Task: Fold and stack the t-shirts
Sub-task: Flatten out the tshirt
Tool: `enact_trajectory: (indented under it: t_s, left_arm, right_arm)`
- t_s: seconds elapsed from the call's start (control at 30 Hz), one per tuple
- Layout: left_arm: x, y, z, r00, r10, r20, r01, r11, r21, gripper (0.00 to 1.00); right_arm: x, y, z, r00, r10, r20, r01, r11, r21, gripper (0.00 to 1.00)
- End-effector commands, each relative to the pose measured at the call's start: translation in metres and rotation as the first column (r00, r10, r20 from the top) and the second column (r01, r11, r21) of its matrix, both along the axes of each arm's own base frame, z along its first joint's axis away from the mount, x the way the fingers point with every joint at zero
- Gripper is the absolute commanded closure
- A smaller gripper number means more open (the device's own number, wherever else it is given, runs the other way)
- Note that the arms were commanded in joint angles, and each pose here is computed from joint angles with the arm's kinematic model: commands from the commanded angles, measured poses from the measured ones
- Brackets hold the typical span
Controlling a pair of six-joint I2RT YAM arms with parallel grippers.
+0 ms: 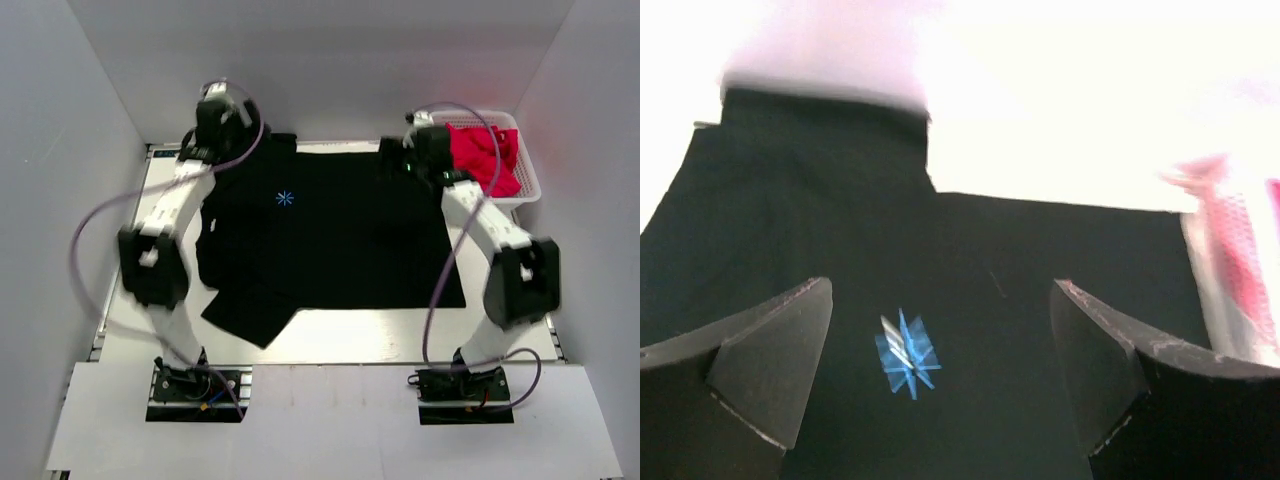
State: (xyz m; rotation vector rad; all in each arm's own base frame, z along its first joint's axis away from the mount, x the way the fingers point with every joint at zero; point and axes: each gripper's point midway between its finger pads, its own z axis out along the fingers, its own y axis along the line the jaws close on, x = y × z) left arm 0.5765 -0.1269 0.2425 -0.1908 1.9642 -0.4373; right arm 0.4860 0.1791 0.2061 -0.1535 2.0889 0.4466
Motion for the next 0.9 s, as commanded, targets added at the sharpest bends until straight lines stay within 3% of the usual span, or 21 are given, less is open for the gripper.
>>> enact_trajectory:
  t_s: [0.0, 0.03, 0.13, 0.17, 0.23, 0.3, 0.43, 0.57, 0.7, 0.73, 0.87]
  left_arm:
    - [-0.115, 0.003, -0.007, 0.989, 0.028, -0.148, -0.039, 0.996, -0.078, 0.0]
    - [-0.137, 0.003, -0.014, 0.986, 0.038, -0.161, -0.054, 0.994, -0.097, 0.0]
    - [-0.223, 0.007, -0.05, 0.969, 0.05, -0.243, -0.098, 0.977, -0.19, 0.0]
    - [-0.251, 0.01, -0.085, 0.948, 0.046, -0.315, -0.113, 0.973, -0.199, 0.0]
    - [-0.285, 0.006, -0.082, 0.947, 0.025, -0.319, -0.113, 0.96, -0.258, 0.0]
    - [-0.314, 0.011, -0.11, 0.911, 0.042, -0.41, -0.154, 0.957, -0.245, 0.0]
    - [-0.334, 0.022, -0.14, 0.881, 0.11, -0.461, -0.235, 0.946, -0.224, 0.0]
    - [-0.349, 0.033, -0.187, 0.805, 0.197, -0.56, -0.324, 0.936, -0.138, 0.0]
    - [-0.373, 0.047, -0.226, 0.662, 0.3, -0.687, -0.412, 0.911, 0.0, 0.0]
    - [-0.393, 0.052, -0.238, 0.575, 0.341, -0.744, -0.446, 0.893, 0.064, 0.0]
    - [-0.432, 0.055, -0.239, 0.404, 0.372, -0.836, -0.473, 0.867, 0.158, 0.0]
  right_arm:
    - [-0.051, -0.006, -0.04, 0.993, -0.023, -0.12, 0.033, 0.997, 0.076, 0.1]
    - [-0.079, -0.012, -0.068, 0.981, -0.026, -0.193, 0.042, 0.996, 0.08, 0.1]
    - [-0.109, -0.019, -0.064, 0.978, -0.049, -0.203, 0.074, 0.991, 0.114, 0.1]
    - [-0.119, -0.022, -0.076, 0.971, -0.056, -0.231, 0.084, 0.99, 0.115, 0.1]
    - [-0.136, -0.023, -0.092, 0.961, -0.061, -0.269, 0.1, 0.986, 0.136, 0.1]
    - [-0.139, -0.024, -0.083, 0.97, -0.063, -0.235, 0.102, 0.982, 0.157, 0.1]
    - [-0.149, -0.024, -0.088, 0.967, -0.05, -0.249, 0.093, 0.982, 0.164, 0.1]
    - [-0.156, -0.02, -0.093, 0.964, -0.023, -0.266, 0.074, 0.98, 0.184, 0.1]
    - [-0.167, -0.025, -0.108, 0.953, -0.036, -0.302, 0.093, 0.98, 0.176, 0.1]
    - [-0.169, -0.025, -0.112, 0.949, -0.037, -0.313, 0.096, 0.98, 0.175, 0.1]
    - [-0.177, -0.028, -0.12, 0.942, -0.049, -0.331, 0.109, 0.98, 0.167, 0.1]
